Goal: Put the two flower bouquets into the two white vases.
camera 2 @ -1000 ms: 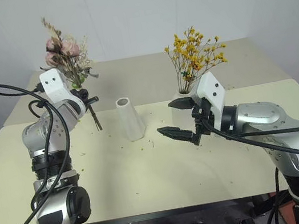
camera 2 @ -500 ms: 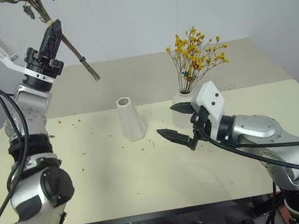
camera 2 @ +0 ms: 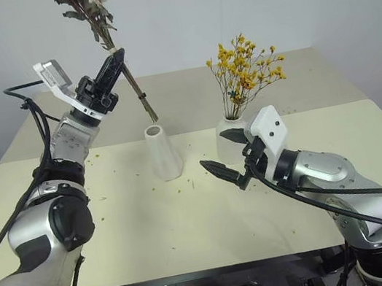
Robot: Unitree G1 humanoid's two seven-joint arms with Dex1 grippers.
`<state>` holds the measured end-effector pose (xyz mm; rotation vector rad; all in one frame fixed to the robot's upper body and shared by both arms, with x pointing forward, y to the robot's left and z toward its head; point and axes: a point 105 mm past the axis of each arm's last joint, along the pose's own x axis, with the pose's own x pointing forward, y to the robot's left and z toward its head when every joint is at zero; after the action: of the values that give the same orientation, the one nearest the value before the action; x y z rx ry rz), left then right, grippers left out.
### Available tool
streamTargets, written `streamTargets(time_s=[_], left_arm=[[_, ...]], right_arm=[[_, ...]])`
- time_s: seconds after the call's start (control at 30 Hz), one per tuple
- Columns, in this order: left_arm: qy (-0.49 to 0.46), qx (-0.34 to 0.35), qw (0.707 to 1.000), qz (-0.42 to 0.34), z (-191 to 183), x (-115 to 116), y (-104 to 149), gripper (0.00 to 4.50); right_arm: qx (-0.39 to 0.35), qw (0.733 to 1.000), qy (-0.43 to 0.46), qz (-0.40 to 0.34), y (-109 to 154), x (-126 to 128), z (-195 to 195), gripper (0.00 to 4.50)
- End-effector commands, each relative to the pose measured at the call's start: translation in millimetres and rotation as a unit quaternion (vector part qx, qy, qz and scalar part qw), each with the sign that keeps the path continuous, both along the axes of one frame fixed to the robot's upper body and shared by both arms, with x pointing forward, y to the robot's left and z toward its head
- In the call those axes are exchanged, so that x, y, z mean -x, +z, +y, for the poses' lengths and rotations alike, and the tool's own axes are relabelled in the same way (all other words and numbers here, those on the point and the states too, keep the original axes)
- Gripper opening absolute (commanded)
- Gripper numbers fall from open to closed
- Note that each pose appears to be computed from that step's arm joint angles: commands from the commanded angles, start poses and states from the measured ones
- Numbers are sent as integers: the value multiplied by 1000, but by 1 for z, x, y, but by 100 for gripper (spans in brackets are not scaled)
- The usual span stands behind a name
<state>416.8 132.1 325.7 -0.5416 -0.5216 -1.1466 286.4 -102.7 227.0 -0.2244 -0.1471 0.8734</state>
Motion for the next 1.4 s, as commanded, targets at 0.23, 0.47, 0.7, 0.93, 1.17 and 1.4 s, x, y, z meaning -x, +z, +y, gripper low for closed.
streamTargets(time_s=[0.23,0.47,0.7,0.93,1.17,1.4], left_arm=[[16,-36,999,-36,2,4,13,11],[23,-46,998,-35,1,2,7,11],[34,-83,995,-39,-4,1,-3,11],[33,-86,995,-30,-8,-1,-9,11],[44,-92,995,-23,-9,-5,-14,11],[49,-105,993,-13,-13,-7,-24,11]], right_arm=[[-2,999,8,-35,11,7,4,450],[-2,999,12,-35,10,6,6,450],[-2,999,13,-35,8,5,7,450],[-5,999,8,-34,7,4,6,450],[-7,999,2,-33,7,4,4,450],[-10,999,-5,-30,6,2,2,450]])
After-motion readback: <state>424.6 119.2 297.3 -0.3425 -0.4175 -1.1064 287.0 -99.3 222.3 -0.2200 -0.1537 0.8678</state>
